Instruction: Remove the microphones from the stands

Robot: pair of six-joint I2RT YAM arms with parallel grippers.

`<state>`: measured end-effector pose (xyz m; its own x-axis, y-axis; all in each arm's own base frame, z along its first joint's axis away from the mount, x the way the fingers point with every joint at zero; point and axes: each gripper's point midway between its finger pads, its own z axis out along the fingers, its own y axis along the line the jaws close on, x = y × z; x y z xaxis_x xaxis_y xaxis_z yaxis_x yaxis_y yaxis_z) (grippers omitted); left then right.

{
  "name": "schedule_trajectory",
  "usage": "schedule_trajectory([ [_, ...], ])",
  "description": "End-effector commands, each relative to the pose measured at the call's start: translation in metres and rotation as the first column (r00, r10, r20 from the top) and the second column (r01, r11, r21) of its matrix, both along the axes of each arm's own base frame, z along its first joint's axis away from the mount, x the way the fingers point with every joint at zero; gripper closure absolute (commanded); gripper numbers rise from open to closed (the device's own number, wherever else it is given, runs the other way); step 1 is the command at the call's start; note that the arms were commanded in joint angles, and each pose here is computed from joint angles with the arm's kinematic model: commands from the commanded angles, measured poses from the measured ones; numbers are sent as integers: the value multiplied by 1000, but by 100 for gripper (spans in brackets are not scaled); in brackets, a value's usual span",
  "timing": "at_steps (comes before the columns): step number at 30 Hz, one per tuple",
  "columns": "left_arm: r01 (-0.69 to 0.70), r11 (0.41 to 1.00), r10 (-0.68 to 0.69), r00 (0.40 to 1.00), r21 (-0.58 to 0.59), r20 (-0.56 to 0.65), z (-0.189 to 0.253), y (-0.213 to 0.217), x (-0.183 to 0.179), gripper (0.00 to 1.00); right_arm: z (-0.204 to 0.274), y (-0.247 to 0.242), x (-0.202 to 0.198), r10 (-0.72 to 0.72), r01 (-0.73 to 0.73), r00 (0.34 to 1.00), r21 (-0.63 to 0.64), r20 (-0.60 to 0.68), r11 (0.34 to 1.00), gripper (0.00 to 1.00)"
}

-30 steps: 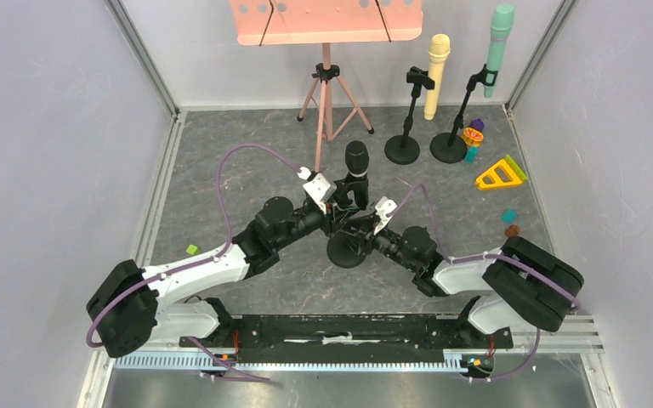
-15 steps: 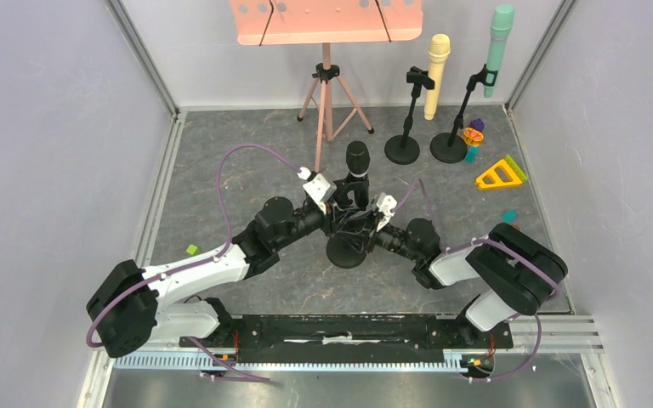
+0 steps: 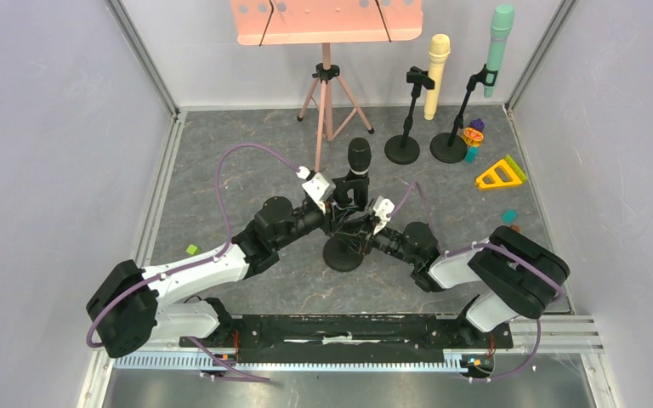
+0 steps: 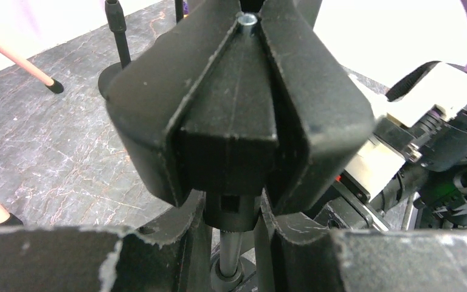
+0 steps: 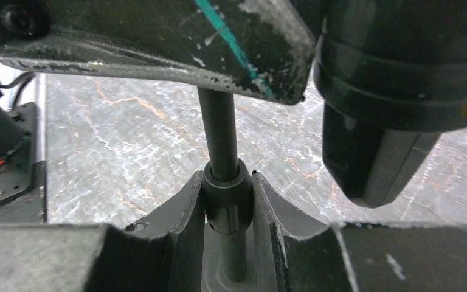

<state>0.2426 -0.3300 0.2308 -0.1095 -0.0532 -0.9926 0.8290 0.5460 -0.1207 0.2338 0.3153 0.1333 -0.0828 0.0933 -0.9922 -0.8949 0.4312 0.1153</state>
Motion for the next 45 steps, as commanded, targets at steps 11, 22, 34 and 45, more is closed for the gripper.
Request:
schedule_trajectory([
  [11, -3, 997, 6, 999, -73, 48, 24, -1, 0, 98, -17, -40, 45, -550, 542, 834, -119, -38, 832, 100],
  [22, -8, 998, 11, 999, -70, 40, 20, 0, 1, 98, -17, -28, 15, -384, 383, 923, -88, 8, 920, 68],
  [34, -5, 998, 8, 999, -69, 38, 19, 0, 0, 98, 9, -7, -2, -40, 39, 999, 53, 19, 998, 52],
  [45, -5, 998, 7, 1000, -64, 31, 17, 0, 0, 98, 21, 3, 3, 22, -23, 1000, 103, 11, 994, 79],
])
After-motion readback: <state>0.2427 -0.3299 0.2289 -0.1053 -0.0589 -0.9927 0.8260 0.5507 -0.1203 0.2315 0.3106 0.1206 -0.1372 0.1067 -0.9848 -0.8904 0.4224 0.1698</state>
